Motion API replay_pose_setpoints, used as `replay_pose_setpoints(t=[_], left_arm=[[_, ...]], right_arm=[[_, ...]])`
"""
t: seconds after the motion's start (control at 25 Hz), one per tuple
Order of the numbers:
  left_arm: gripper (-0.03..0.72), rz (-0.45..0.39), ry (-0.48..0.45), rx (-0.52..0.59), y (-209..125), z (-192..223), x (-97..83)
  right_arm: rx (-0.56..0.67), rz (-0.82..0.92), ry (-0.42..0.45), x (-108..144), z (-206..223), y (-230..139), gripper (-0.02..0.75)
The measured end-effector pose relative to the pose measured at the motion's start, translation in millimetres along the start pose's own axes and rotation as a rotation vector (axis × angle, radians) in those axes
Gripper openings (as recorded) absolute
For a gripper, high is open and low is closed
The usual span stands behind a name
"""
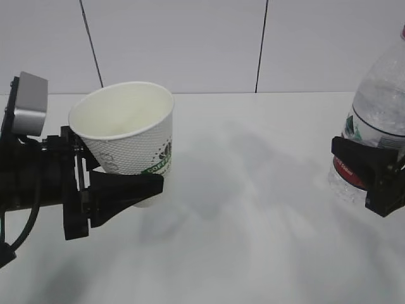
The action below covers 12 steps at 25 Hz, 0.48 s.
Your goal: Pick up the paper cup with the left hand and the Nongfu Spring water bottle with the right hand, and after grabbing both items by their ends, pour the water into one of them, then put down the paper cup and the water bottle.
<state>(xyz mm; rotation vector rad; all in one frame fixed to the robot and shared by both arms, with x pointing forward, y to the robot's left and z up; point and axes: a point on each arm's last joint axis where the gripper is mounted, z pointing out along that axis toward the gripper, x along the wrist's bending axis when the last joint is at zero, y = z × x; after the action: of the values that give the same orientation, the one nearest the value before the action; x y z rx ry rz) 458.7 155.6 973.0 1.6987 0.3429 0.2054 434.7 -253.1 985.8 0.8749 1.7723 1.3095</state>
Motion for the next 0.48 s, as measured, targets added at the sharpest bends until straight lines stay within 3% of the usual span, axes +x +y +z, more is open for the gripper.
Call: replay_pose_setpoints(t=[0.16, 0.48], left_arm=[[0.55, 0.006, -0.055, 0.005, 1, 10, -13.6], [0.549, -0.001, -0.076, 0.051, -2, 25, -30.8]], right_arm=[[0.005, -0.016, 0.019, 2, 0, -1, 0.449], [0.007, -0.02, 0.026, 2, 0, -1, 0.449]])
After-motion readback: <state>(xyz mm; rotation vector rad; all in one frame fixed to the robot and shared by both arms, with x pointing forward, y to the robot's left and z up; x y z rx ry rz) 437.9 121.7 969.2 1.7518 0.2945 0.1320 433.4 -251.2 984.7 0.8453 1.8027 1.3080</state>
